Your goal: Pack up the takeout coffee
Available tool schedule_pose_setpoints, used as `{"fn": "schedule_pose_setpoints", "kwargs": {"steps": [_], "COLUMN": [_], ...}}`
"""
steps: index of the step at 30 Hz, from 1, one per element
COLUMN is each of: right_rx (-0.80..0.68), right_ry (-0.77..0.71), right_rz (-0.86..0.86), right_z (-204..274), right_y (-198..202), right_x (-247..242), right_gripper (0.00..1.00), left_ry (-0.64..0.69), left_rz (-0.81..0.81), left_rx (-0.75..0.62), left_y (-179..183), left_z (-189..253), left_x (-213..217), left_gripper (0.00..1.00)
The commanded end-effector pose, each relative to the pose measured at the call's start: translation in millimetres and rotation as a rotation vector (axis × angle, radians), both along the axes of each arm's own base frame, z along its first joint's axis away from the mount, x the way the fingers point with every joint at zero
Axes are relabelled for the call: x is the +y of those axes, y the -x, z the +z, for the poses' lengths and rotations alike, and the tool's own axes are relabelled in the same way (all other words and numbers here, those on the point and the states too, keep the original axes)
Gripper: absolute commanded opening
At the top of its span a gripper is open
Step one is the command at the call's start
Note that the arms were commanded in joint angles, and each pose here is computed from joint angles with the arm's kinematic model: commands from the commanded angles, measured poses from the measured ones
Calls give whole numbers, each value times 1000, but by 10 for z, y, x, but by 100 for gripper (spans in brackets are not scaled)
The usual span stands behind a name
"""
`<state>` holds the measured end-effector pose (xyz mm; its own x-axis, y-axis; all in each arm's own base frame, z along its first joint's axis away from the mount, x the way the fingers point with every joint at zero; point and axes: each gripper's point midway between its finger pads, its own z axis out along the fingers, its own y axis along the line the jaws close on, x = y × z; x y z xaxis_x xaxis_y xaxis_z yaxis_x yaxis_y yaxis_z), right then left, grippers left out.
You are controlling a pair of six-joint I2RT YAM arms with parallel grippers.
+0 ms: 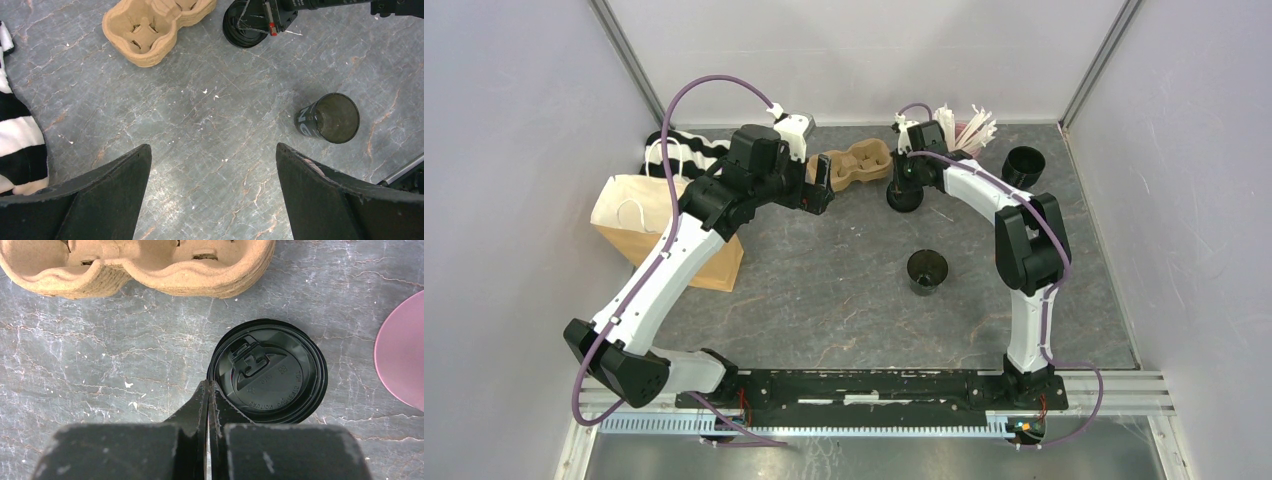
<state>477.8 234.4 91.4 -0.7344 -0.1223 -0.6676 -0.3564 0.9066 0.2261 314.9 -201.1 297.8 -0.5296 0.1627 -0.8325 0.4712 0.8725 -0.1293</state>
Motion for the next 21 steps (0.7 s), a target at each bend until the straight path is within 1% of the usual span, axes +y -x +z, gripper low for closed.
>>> {"fn": "schedule_pose_setpoints", "kwargs": {"steps": [1,2,6,8,9,15,21], "right_rx": [-67,-71,-43,-27,-22,11,39], "right_ry": [-13,-14,-41,-66,-77,-122,-162], "right_rz": [-3,-1,7,15,12,-2,-28], "right_z": [226,239,158,116,98,-15,-114], "right_y": [-118,-128,-131,-135,-147,-196,-199], "right_x": [9,13,57,112,128,166,112], "right_gripper": [0,0,28,35,37,38,35], "left_ry": [-10,-11,-10,-11,-11,-17,-22], "left_rz": [-28,-29,-30,-31,-31,-31,-29], "left_rx": [-74,-72,-77,-76,-76,-73,-72], "left_y": [-20,-18,-25,-30,-31,-28,-32], "left_z": [201,192,211,206,207,194,188], "left_x": [0,-3,-7,-12,-11,-3,1], "left_gripper": [100,100,100,100,100,100,100]}}
